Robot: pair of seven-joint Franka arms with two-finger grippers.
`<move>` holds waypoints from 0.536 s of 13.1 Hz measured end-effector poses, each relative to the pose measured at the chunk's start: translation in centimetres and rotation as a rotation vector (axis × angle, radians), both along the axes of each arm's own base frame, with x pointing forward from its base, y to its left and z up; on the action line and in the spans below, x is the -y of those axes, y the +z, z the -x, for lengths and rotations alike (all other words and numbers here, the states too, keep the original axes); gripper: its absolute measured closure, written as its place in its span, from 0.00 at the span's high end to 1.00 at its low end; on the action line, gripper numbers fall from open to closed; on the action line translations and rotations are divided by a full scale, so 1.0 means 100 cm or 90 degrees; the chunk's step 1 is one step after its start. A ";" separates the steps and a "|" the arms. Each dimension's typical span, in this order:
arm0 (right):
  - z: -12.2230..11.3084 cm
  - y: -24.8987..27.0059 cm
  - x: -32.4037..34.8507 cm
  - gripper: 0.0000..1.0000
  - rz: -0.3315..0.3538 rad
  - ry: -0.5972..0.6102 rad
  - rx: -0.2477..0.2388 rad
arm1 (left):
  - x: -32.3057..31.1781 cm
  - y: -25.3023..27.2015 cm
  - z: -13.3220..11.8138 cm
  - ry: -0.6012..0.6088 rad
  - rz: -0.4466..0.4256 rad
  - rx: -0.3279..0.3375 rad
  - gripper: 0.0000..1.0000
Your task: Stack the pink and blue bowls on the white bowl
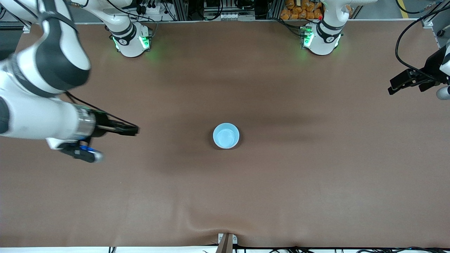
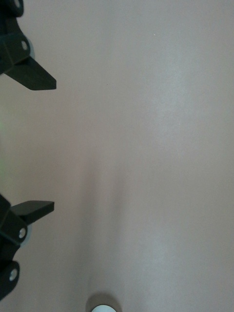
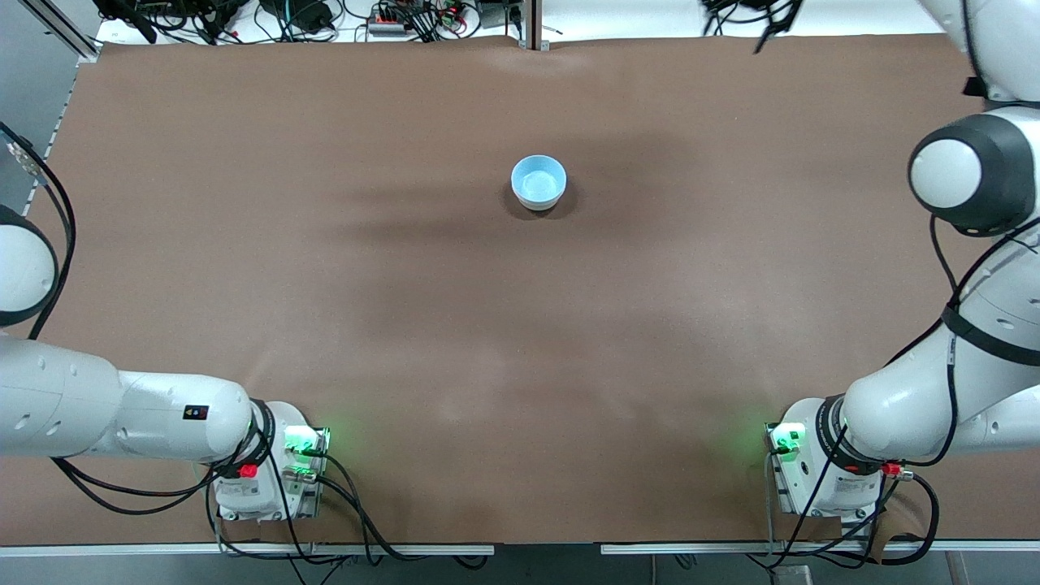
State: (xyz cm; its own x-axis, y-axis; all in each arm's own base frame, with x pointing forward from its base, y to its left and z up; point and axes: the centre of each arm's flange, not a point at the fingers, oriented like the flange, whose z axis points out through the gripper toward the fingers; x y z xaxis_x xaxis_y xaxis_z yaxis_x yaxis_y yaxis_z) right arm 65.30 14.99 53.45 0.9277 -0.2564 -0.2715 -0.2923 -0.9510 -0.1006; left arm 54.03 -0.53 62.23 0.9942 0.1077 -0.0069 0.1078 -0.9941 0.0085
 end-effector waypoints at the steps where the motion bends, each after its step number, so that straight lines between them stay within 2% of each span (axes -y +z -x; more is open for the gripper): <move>1: 0.003 0.015 0.009 1.00 0.036 0.010 0.024 | 0.000 0.000 0.000 0.000 0.000 0.000 1.00; 3: 0.013 0.045 0.013 1.00 0.096 0.038 0.075 | 0.000 0.000 0.000 0.000 0.000 0.000 1.00; 5: 0.026 0.081 0.018 1.00 0.109 0.055 0.115 | -0.001 0.001 0.000 0.000 0.000 0.001 1.00; 7: 0.041 0.111 0.034 1.00 0.113 0.069 0.142 | -0.001 0.001 0.000 0.001 0.000 0.002 1.00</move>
State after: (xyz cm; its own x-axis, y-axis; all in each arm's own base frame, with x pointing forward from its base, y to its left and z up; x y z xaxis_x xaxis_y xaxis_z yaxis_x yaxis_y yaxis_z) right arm 61.17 11.61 64.57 0.9837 -0.1787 -0.0183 -0.1783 -0.9838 0.0199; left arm 54.04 -0.39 62.35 0.9940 0.1091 -0.0044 0.1092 -0.9940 0.0088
